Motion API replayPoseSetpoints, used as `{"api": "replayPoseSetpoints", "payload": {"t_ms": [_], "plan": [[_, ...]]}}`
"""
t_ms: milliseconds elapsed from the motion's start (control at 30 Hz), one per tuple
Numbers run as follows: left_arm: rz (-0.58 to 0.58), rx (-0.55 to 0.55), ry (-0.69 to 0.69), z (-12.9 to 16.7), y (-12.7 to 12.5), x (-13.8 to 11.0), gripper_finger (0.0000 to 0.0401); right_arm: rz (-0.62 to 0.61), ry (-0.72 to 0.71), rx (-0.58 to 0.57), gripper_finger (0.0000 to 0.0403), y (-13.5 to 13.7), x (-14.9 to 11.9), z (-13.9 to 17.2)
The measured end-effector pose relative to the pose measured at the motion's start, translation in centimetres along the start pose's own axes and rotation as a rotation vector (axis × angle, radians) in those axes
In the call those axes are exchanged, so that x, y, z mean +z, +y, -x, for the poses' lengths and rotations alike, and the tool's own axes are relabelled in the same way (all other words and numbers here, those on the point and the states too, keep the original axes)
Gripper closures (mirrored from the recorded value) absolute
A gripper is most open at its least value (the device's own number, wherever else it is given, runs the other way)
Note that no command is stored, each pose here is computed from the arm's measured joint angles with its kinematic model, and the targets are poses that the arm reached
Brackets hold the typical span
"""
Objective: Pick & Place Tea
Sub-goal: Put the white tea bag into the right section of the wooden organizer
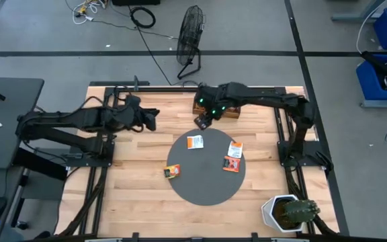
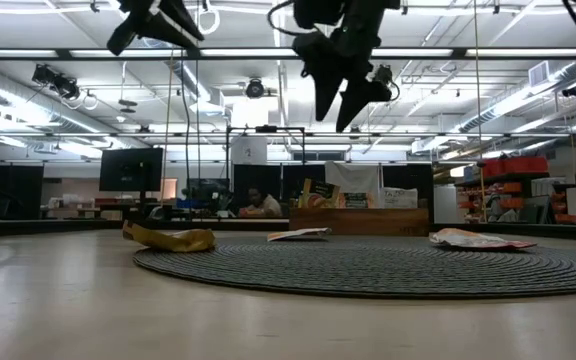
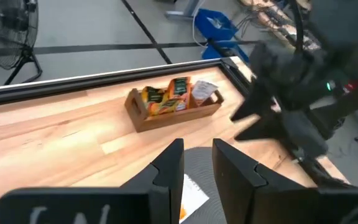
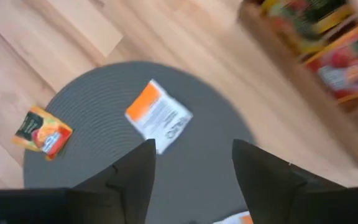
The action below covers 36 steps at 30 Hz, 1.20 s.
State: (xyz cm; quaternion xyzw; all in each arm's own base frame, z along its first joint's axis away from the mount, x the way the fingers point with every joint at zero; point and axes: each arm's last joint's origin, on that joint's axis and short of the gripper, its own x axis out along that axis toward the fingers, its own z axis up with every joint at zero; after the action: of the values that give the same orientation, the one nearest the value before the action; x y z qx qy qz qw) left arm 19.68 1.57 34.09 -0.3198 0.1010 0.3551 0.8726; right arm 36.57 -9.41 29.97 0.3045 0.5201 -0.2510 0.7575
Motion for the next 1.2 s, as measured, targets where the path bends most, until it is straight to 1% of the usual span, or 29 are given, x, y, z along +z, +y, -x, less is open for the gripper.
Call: {"api": "replayPoseSetpoints", "payload": {"t_ms": [133,200,300,400,567,800,933,1000,1067,1200], "plan": [[-0.025,-0.01,0.026,0.8,0.8,0.5,0.0314,-0.026,0.028,0.015,0.0177,1.3,-0.1,-2.2],[-0.013,-0.055,0.039,1.3,1.0,0.9,0.0314,-0.045,0.057,0.014,0.017,1.8,-0.2,-3.3],[-0.043,-0.12,0.067,1.9,1.1,1.2,0.0314,-0.084,0.102,-0.019,0.0159,2.1,-0.5,-4.9],[-0.078,-0.134,0.081,2.2,1.3,1.2,0.0314,-0.136,0.144,-0.063,0.0154,2.3,-0.8,-6.7],[-0.1,-0.133,0.082,2.4,1.4,1.2,0.0314,-0.208,0.187,-0.08,0.0159,2.8,-1.0,-9.4],[-0.129,-0.123,0.09,2.4,1.5,1.1,0.0314,-0.293,0.226,-0.067,0.0168,3.4,-2.0,-10.9],[-0.163,-0.118,0.096,2.4,1.6,1.0,0.0314,-0.367,0.258,-0.035,0.0168,3.1,-3.0,-12.7],[-0.164,-0.119,0.096,2.4,1.6,1.0,0.0314,-0.393,0.249,-0.001,0.0168,3.1,-3.3,-13.6],[-0.164,-0.117,0.096,2.4,1.6,1.0,0.0314,-0.429,0.25,-0.004,0.0168,2.8,-3.6,-14.2],[-0.165,-0.121,0.101,2.4,1.6,1.0,0.0314,-0.453,0.228,0.017,0.0168,2.8,-3.7,-14.7]]}}
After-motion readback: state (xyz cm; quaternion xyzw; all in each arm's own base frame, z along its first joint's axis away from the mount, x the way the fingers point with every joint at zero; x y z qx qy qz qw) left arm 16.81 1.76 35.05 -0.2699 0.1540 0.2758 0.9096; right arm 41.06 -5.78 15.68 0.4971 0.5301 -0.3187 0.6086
